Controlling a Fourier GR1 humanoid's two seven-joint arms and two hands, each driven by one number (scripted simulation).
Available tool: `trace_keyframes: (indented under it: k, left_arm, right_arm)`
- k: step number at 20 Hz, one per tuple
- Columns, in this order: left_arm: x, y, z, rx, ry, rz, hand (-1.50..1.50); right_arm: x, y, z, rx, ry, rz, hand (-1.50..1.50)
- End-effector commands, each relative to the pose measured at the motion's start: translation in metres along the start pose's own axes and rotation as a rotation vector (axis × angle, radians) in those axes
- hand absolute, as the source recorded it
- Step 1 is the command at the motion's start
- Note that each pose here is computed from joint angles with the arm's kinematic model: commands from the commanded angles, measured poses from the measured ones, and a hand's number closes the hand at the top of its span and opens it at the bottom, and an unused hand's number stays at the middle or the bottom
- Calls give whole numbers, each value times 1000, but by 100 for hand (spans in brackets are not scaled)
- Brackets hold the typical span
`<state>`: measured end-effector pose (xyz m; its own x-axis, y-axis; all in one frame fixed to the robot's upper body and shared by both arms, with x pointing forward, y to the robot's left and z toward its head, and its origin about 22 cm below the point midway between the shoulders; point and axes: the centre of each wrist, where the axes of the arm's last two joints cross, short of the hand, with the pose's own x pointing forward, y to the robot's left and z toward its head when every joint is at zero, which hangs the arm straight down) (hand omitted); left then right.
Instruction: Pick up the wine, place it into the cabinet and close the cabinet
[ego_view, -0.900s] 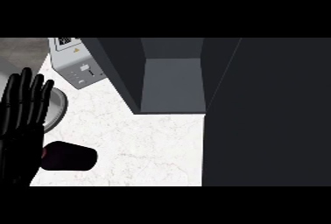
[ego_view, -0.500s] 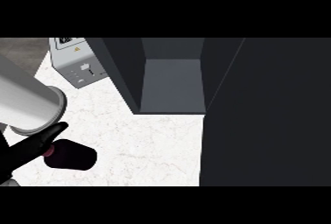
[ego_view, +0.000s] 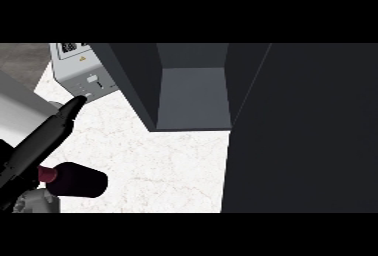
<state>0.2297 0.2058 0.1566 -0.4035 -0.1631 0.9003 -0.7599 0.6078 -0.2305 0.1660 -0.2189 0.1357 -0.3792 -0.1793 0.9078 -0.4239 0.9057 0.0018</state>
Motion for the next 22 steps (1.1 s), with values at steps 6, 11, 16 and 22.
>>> trace_keyframes:
  k: [6, 11, 16, 22]
  left_arm:
    - [43, -46, 26, 25, 17, 31, -150]
    - [75, -62, 26, 67, -9, -5, -150]
    - [107, -75, 39, 50, 24, -30, -150]
    - [128, -95, 44, 97, -21, -74, -150]
  right_arm:
    - [34, 5, 3, 17, 16, -32, -150]
    - [32, 15, 7, 8, 9, -23, -150]
    - [49, 12, 5, 15, 10, -26, -150]
    - [44, 15, -13, 48, 1, -23, -150]
